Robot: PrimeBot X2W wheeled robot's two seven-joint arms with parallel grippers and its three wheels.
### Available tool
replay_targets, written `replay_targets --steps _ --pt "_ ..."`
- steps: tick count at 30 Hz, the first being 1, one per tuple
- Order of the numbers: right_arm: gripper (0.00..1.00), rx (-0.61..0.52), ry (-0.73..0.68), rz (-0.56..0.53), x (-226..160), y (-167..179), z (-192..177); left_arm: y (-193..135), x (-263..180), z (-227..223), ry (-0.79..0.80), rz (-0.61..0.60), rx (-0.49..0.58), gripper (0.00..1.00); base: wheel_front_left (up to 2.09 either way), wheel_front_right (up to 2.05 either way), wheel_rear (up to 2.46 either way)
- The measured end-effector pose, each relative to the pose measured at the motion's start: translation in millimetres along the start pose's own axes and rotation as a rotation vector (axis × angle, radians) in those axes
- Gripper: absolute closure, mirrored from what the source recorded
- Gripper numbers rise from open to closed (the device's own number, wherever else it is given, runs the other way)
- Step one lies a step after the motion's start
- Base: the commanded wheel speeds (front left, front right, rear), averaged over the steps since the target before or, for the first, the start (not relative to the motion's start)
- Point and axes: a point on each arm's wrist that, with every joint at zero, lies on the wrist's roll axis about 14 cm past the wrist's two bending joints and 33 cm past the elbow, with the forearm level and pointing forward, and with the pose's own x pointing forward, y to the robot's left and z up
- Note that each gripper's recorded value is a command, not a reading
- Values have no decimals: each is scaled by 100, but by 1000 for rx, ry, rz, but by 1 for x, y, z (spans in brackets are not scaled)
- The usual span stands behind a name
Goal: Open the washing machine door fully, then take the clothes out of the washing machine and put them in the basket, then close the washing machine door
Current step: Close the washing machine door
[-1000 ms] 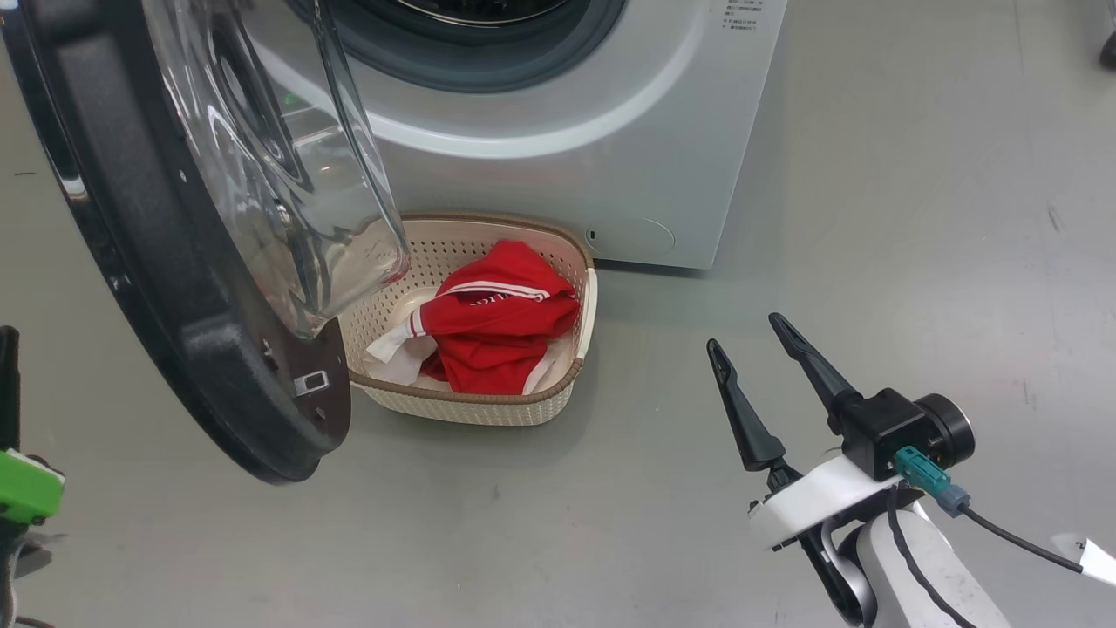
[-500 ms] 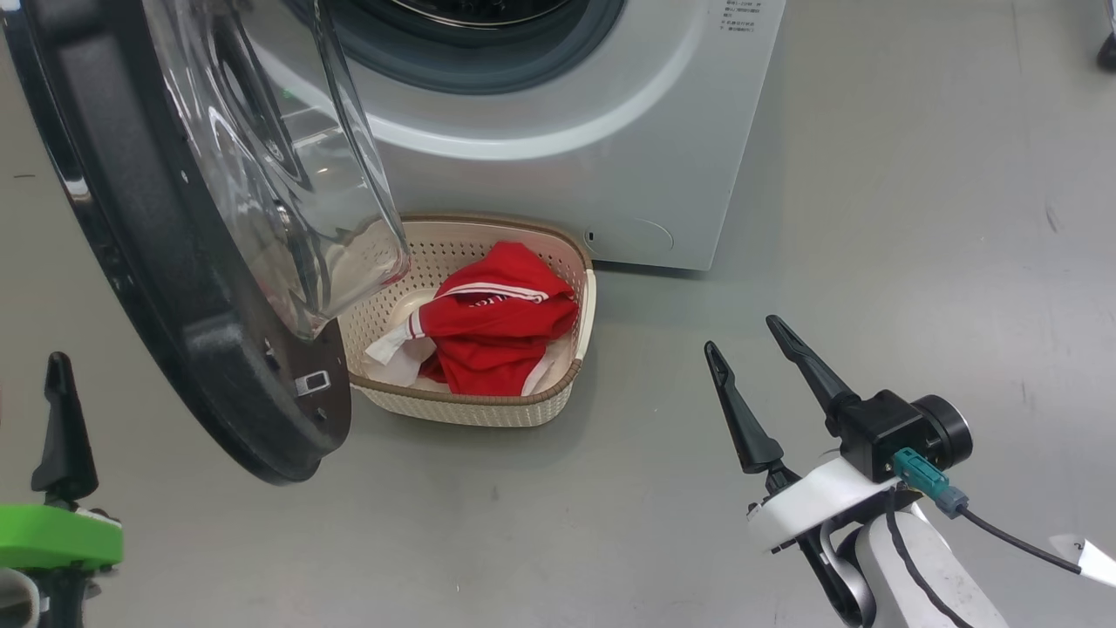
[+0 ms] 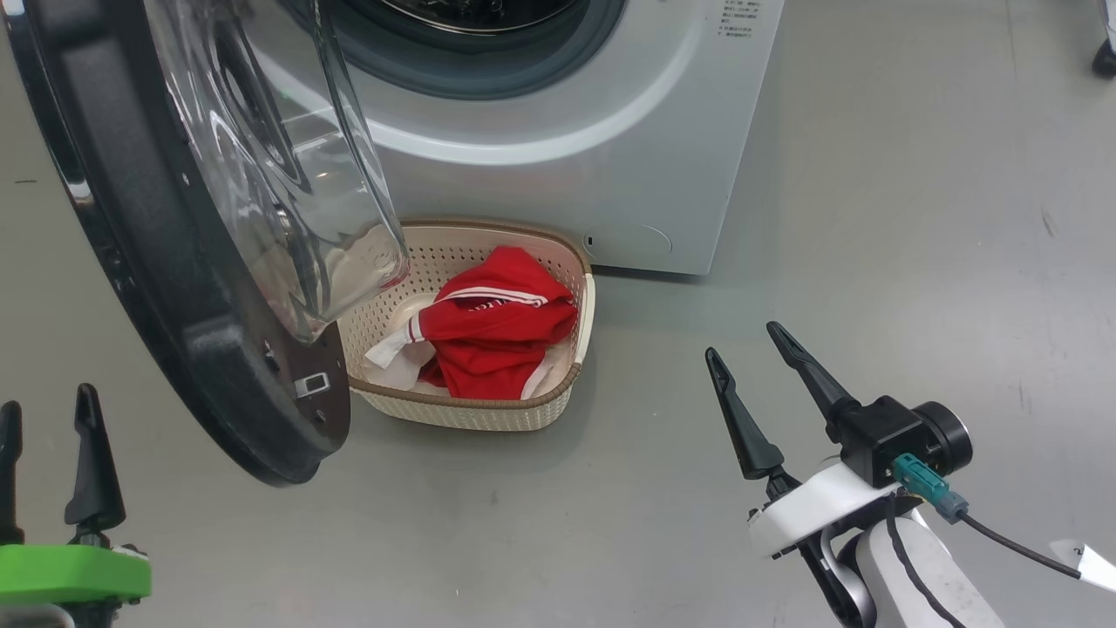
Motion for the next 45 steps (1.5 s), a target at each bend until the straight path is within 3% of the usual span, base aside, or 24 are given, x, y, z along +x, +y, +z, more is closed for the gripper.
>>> replay_targets --steps 42,43,45 --pt "0 -1 5 9 -7 6 0 10 -9 -19 54 -4 44 0 0 0 0" --pt "0 -1 6 8 -7 6 0 10 -8 -19 53 -5 44 29 0 0 0" --pt "0 0 7 6 -7 5 -1 8 -7 -21 58 -8 43 100 0 0 0"
